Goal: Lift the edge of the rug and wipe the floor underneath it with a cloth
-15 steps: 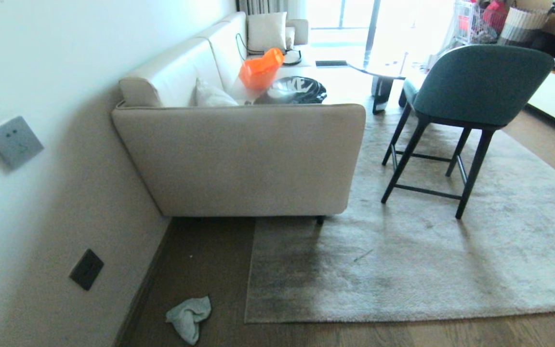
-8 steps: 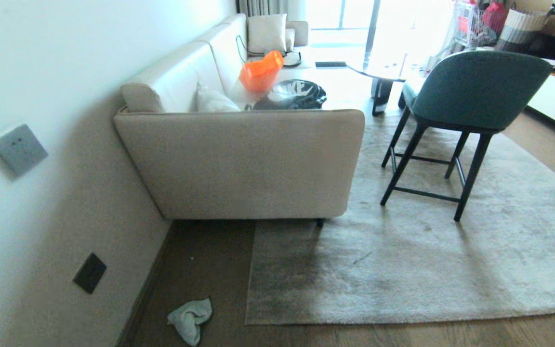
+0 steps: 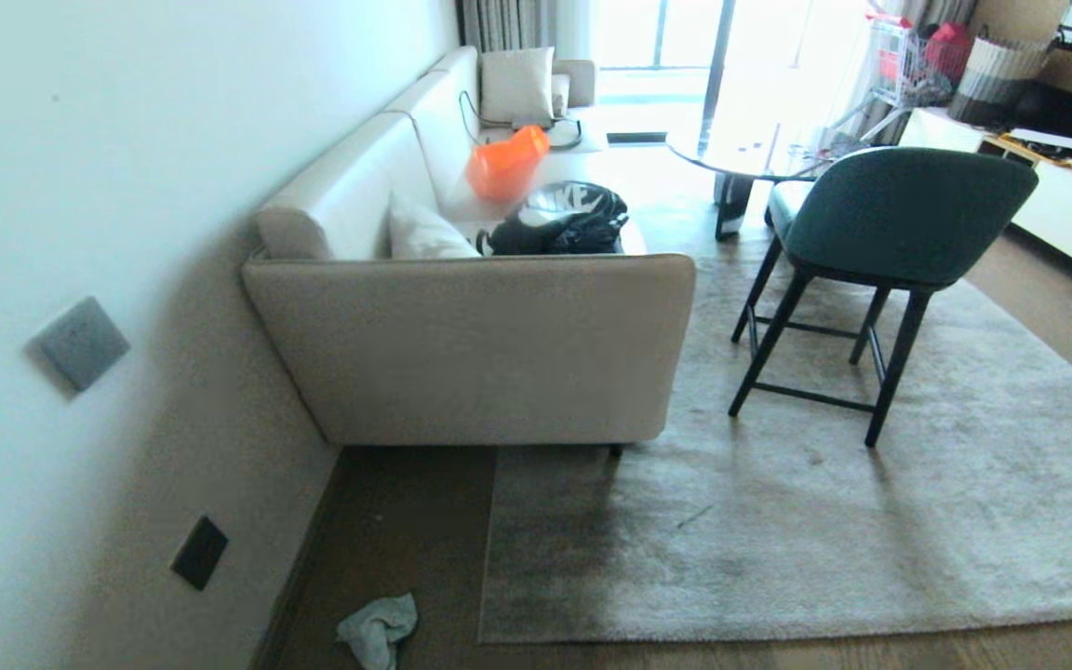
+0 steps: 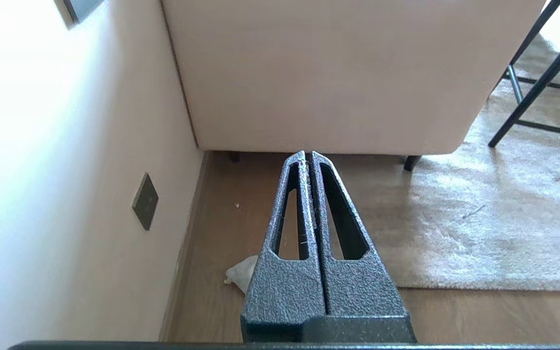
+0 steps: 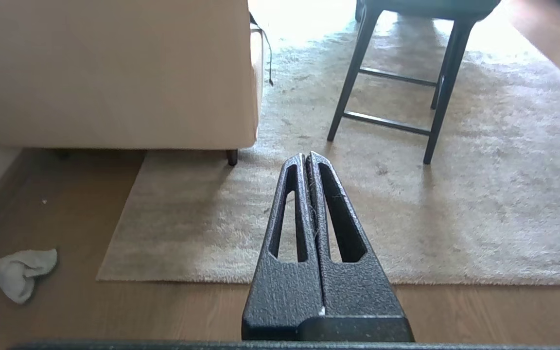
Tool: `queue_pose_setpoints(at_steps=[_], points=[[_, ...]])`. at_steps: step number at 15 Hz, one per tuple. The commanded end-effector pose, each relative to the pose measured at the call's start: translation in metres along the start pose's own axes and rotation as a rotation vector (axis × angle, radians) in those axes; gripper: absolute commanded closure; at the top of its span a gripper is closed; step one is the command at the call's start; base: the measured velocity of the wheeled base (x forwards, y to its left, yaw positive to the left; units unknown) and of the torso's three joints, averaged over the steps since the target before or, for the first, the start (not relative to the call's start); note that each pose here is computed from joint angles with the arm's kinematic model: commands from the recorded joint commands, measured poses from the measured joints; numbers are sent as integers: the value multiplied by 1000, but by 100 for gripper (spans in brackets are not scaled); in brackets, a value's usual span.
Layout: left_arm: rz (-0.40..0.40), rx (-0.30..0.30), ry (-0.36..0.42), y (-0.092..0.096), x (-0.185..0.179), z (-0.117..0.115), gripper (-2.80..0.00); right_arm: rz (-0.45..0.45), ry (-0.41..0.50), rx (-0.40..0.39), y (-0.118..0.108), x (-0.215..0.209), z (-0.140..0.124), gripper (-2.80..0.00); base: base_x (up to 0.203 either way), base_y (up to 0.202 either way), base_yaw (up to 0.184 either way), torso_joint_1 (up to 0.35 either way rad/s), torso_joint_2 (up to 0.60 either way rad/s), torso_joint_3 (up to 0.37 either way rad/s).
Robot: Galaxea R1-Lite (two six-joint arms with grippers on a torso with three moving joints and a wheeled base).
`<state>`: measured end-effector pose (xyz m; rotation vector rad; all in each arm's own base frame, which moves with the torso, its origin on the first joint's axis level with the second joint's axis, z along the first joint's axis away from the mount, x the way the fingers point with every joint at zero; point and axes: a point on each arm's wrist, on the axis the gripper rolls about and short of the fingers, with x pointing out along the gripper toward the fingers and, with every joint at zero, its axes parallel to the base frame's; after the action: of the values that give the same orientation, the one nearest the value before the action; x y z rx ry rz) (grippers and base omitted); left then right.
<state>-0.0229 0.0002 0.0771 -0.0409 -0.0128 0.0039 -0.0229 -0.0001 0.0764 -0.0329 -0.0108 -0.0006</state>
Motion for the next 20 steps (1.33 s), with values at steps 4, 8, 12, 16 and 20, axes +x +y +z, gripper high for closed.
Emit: queue_pose_setpoints(at_steps=[4, 8, 12, 16, 20], points=[[0, -1, 0, 0, 0, 0, 0, 1, 2, 1, 0, 0, 0, 0, 0, 0, 0, 109, -476, -378], [0, -1, 0, 0, 0, 0, 0, 1, 2, -1, 0, 0, 0, 0, 0, 0, 0, 132, -491, -368], [0, -1, 0, 0, 0, 0, 0, 2, 2, -1, 0, 0, 0, 0, 0, 0, 0, 175, -533, -360], [0, -1, 0, 0, 0, 0, 0, 2, 2, -1, 0, 0, 0, 0, 0, 0, 0, 202, -569, -365], [0, -1, 0, 0, 0, 0, 0, 3, 2, -1, 0, 0, 0, 0, 0, 0, 0, 242, -600, -369]])
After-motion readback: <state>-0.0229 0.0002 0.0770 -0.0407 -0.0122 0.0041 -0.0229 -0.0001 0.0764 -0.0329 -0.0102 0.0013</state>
